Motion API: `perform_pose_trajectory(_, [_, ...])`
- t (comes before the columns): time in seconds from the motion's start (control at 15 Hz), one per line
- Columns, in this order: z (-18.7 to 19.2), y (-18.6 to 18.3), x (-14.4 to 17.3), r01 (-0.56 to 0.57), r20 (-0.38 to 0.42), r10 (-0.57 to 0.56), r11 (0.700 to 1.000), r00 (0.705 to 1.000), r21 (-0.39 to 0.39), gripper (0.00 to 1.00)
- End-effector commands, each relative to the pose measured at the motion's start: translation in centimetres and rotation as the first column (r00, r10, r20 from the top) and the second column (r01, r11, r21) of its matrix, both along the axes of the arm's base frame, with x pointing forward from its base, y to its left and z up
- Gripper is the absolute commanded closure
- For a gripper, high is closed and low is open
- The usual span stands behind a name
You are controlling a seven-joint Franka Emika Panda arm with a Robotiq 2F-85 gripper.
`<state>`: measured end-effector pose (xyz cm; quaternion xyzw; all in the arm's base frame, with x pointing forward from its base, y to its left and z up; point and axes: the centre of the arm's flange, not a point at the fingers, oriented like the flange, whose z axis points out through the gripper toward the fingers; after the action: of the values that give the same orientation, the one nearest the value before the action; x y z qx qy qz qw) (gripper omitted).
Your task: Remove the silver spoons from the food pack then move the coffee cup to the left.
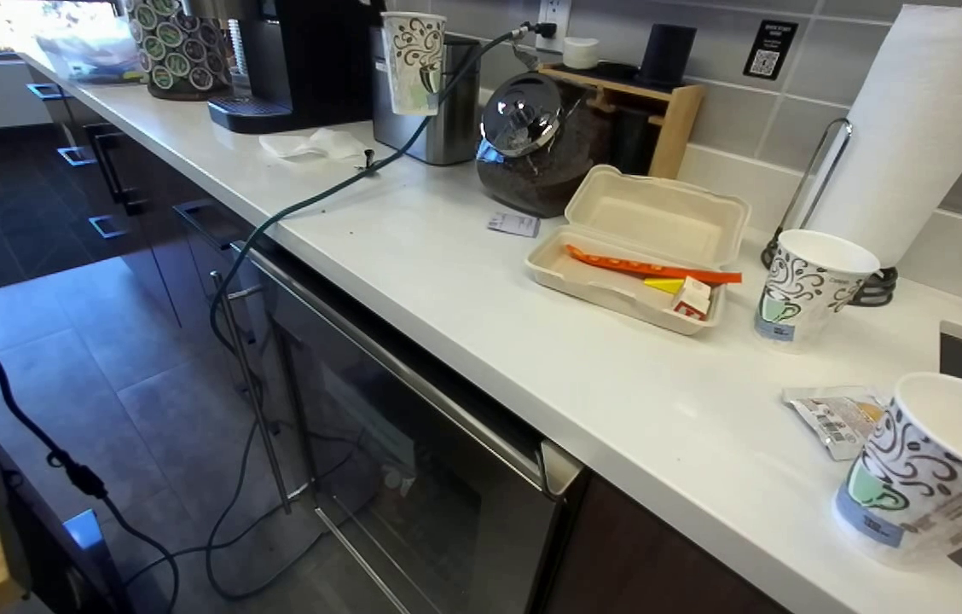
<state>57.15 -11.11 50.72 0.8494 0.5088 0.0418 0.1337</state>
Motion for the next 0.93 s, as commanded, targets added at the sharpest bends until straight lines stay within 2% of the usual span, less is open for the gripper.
perform_pose_trajectory(0.0, [-1.3,-0.4,4.8,-0.087,-0.020,0.087,0.996,0.996,-0.008,0.99])
perform_pose_trajectory(0.33, [-3.2,-0.8,9.4,-0.178,-0.015,0.178,0.984,0.984,-0.025,0.99])
perform_pose_trajectory(0.67, [-3.7,1.9,12.7,-0.331,0.009,0.331,0.943,0.944,0.040,0.99])
perform_pose_trajectory(0.87, [-4.6,1.4,15.1,-0.345,0.005,0.345,0.938,0.938,0.006,0.99])
